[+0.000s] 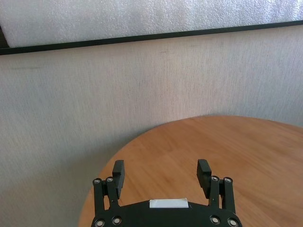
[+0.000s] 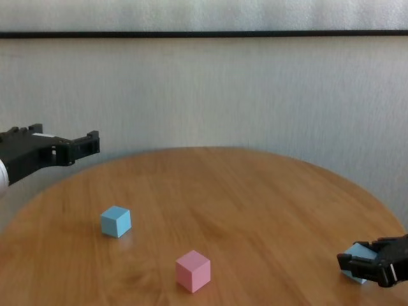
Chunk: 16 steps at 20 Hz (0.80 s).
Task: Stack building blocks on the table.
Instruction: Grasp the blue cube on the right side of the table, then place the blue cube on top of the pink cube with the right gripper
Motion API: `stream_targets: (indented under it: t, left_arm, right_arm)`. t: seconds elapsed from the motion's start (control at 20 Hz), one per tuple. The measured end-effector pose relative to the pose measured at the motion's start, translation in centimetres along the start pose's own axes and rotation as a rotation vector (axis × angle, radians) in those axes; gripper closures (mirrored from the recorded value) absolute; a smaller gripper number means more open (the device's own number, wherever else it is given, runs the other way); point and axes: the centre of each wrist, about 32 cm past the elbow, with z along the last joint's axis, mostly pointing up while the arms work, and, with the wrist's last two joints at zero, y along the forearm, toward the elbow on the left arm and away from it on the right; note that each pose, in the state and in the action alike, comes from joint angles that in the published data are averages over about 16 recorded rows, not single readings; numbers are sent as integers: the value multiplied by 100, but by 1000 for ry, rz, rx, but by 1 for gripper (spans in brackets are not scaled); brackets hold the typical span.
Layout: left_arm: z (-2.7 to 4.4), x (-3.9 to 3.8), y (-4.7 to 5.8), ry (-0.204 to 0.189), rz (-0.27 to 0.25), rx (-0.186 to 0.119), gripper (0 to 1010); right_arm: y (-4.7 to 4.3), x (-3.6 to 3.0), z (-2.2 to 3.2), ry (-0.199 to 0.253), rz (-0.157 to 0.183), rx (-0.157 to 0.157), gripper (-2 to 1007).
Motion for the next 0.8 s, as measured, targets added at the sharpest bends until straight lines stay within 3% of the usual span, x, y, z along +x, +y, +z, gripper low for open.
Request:
stream_targets:
  t: [0.35, 0.55, 0.8]
  left_arm:
    - [0, 0, 0, 0, 0, 0, 10]
    - [0, 0, 0, 0, 0, 0, 10]
    - [0, 0, 0, 0, 0, 0, 10]
  right_arm:
    - [30, -31, 83, -14, 18, 30, 628]
    - [99, -74, 190, -33, 46, 62, 635]
    - [258, -155, 371, -67, 101, 105, 635]
